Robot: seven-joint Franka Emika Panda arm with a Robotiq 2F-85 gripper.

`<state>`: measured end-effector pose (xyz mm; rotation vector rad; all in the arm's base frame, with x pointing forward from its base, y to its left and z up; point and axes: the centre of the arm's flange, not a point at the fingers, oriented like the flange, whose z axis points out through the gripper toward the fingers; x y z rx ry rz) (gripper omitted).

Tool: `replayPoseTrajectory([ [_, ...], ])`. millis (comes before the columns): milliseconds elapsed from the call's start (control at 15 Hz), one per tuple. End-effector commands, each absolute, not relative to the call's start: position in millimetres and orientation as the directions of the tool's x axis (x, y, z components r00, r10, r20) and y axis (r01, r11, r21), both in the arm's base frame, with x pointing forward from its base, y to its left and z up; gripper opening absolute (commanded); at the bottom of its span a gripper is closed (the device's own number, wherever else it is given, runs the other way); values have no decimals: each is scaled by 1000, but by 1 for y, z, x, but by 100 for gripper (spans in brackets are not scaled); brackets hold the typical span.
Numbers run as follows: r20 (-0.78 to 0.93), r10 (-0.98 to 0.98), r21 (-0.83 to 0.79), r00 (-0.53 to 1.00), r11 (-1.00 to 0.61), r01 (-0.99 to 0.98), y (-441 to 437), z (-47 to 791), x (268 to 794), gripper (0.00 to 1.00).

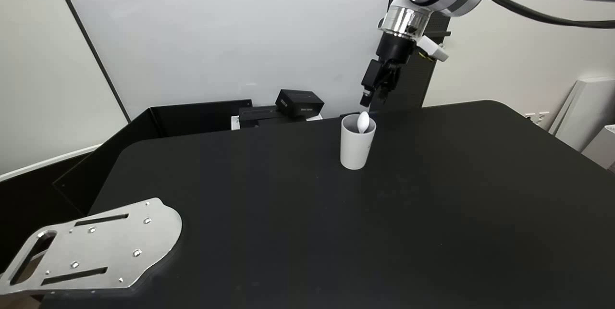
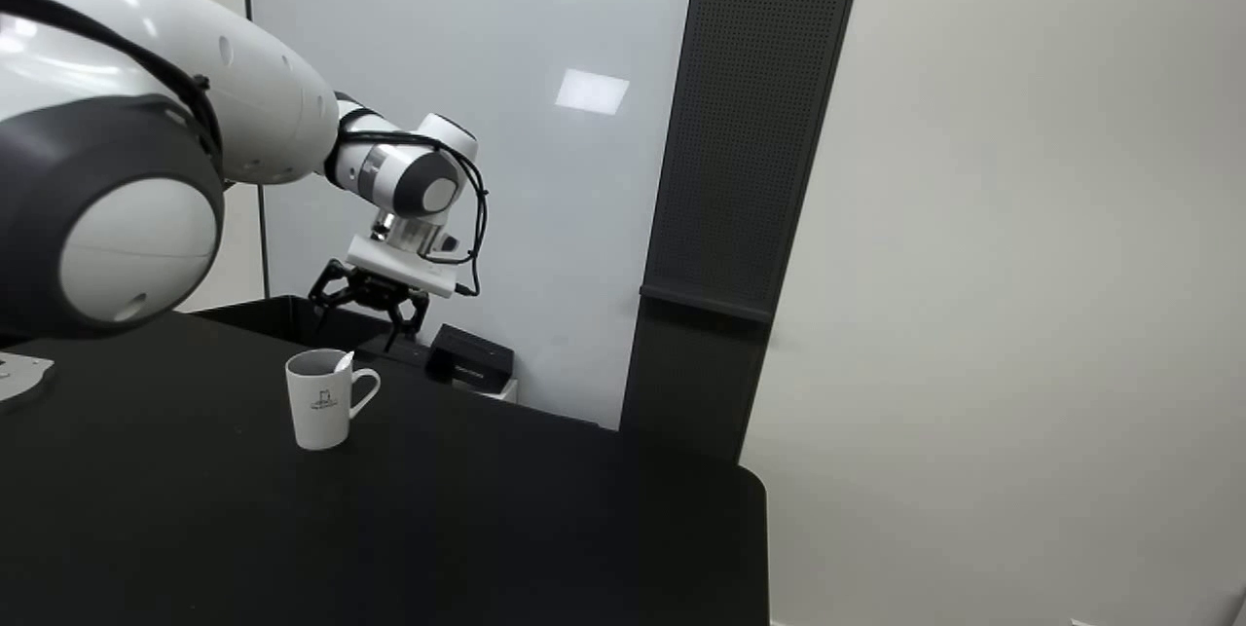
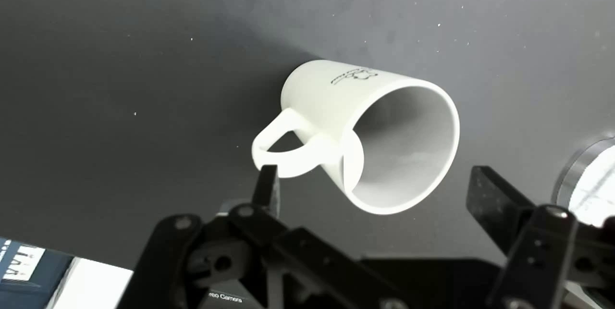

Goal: Remove the white spoon from the white mug

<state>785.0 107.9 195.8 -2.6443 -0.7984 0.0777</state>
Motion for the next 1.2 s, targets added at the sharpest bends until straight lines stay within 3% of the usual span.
replayPoseTrajectory([
  [0,56,542,-391,839,-761,518,114,195,844,75],
  [133,53,545,-391,837,-760,519,115,194,843,69],
  [600,54,543,-391,838,-761,518,114,196,842,19],
  [667,54,541,-386,839,-764,517,113,197,842,19],
  [733,54,540,-385,840,-765,517,113,197,842,56],
  [867,55,544,-383,837,-763,521,113,194,843,51],
  [1133,50,546,-390,837,-760,519,114,187,843,77],
])
